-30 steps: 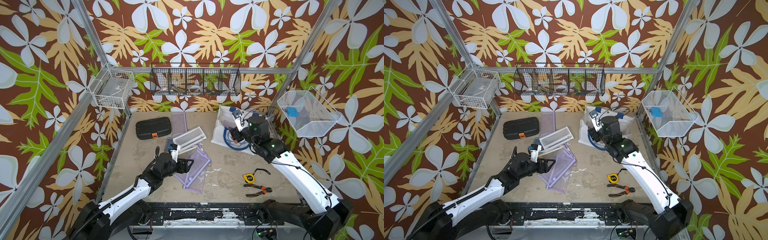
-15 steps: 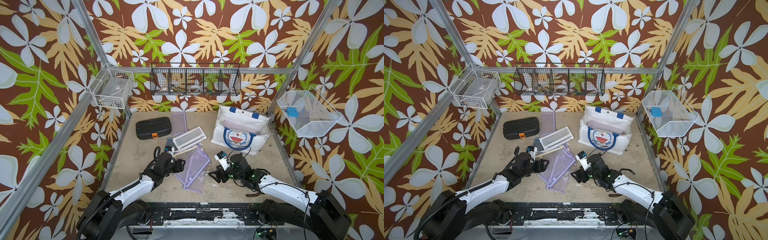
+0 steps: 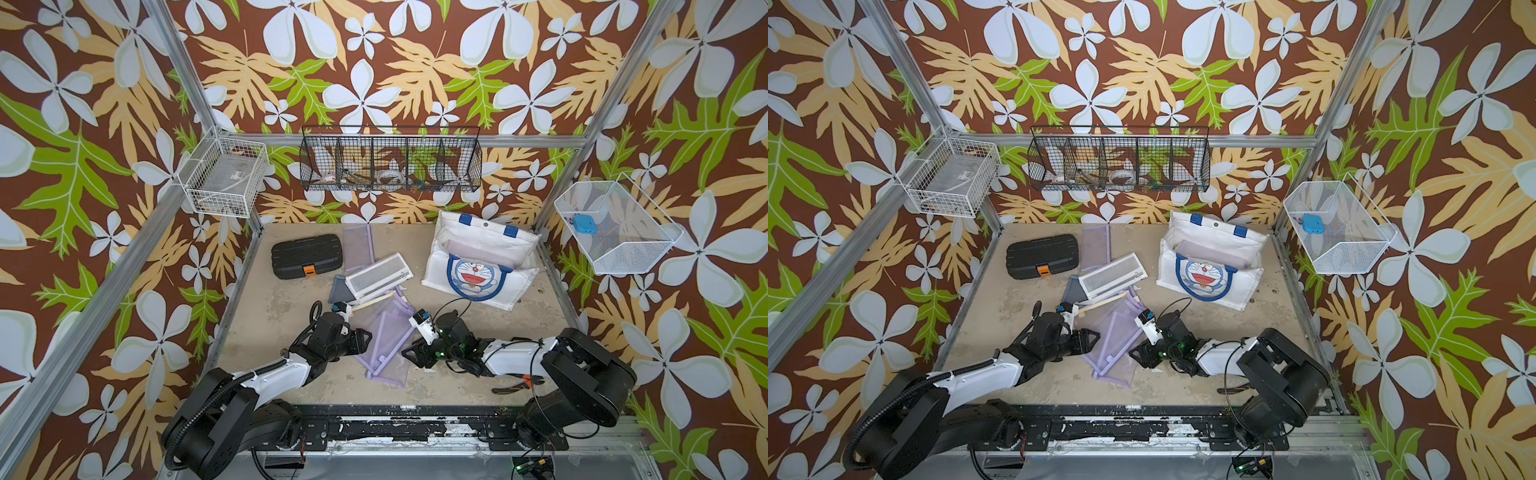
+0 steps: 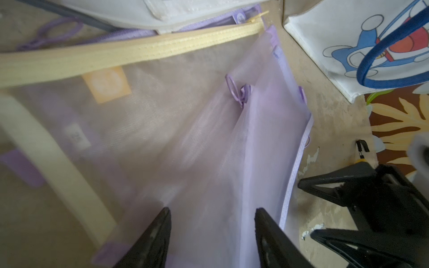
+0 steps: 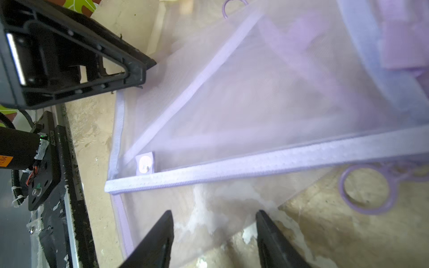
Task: Put the pencil pouch into the canvas bag
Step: Pick up the pencil case from the pencil case.
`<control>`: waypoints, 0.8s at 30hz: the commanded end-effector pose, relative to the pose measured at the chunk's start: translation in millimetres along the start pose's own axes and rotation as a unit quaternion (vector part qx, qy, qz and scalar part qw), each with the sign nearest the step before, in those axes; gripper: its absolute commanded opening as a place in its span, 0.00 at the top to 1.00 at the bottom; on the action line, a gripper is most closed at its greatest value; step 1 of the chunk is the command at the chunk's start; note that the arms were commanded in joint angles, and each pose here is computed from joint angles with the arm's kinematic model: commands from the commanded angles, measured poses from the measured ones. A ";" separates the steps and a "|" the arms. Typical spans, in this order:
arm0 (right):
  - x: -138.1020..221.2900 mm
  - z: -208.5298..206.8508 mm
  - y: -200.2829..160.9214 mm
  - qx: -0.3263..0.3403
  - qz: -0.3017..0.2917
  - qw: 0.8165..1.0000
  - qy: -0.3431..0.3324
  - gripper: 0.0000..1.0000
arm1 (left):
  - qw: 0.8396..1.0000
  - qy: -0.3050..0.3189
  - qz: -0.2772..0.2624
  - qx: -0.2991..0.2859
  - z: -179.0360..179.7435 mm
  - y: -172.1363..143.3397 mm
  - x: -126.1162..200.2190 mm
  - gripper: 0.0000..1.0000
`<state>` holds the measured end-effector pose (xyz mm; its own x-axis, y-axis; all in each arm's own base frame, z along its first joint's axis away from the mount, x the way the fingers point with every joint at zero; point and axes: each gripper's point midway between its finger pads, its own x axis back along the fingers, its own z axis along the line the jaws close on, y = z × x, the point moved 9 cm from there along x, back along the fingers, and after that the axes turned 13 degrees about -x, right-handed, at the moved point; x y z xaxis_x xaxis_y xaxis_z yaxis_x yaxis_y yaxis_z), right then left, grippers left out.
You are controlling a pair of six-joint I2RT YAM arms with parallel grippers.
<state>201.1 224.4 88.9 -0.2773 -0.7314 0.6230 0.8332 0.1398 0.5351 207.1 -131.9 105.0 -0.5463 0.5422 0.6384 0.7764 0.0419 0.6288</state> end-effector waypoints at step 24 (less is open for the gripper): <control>-31.6 -10.6 -1.3 -0.003 0.013 1.000 0.001 0.55 | 0.998 -0.064 0.002 0.014 -11.2 0.2 0.6 0.88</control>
<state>221.1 246.7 76.2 -0.2897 -0.7732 0.5641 0.8062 0.1206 0.5792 204.3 -143.6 110.5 -0.4880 0.6710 0.5582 0.7920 0.0717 0.6063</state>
